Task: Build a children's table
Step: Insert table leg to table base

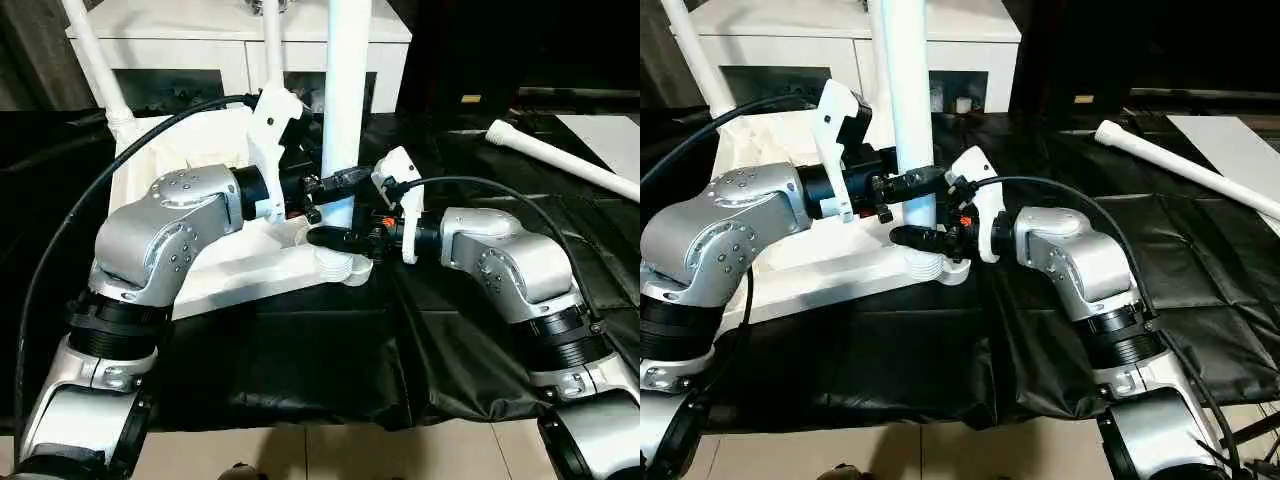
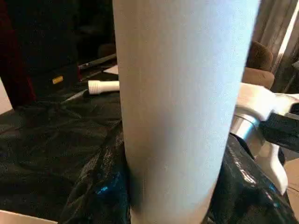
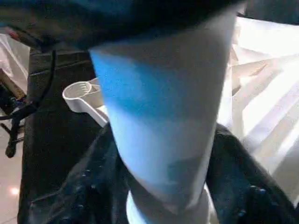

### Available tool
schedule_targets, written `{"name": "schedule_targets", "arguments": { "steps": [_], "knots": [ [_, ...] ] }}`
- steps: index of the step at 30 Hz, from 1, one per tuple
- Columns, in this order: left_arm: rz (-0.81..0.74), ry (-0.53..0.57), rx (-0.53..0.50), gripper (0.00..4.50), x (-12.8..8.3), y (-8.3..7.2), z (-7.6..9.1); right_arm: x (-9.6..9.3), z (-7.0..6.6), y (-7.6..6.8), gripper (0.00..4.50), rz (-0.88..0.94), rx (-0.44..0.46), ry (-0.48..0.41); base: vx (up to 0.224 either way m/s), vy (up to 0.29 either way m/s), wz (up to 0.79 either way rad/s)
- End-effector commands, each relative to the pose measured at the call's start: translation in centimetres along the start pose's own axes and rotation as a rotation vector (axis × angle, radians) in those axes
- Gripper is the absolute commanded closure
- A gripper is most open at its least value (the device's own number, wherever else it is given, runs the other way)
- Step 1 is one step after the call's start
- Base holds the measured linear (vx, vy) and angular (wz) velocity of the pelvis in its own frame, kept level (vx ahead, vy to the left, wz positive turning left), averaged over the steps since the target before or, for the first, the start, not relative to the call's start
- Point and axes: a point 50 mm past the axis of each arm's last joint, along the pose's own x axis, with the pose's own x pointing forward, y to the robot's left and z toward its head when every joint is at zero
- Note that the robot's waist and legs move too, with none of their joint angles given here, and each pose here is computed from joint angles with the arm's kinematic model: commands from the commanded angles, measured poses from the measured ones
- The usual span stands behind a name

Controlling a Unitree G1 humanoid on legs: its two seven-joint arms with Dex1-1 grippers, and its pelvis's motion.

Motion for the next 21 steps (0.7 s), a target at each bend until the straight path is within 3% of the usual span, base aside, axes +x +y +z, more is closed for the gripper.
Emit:
{"name": "schedule_targets", "arguments": {
  "steps": [1,3,6,15,20,21],
  "knots": [
    [-0.074,-0.006,0.008,2.62,0.4,-0.9,0.3,-0.4,-0.1,-0.5,2.53,-0.037,-0.006,-0.003,0.0,0.0,0.0],
    [-0.064,-0.01,0.012,2.62,0.4,-0.8,0.2,-0.3,-0.2,-0.4,2.54,-0.024,-0.004,-0.008,0.0,0.0,0.0],
    [-0.033,-0.005,0.023,1.92,0.4,-0.5,0.1,-0.3,-0.2,-0.4,2.58,-0.021,-0.003,-0.01,0.0,0.0,0.0],
    [0.008,-0.025,-0.035,1.34,-0.2,0.4,-0.2,-0.5,-0.6,-0.7,2.62,-0.084,0.009,-0.022,0.0,0.0,0.0],
    [0.097,-0.068,0.012,0.89,-1.0,1.6,0.3,-1.2,-1.0,-2.0,2.63,-0.217,0.026,-0.032,0.0,0.0,0.0],
    [0.169,-0.064,0.066,0.67,-1.4,2.5,0.1,-1.6,-1.3,-2.6,2.63,-0.285,0.032,-0.031,0.0,0.0,0.0]
  ]
}}
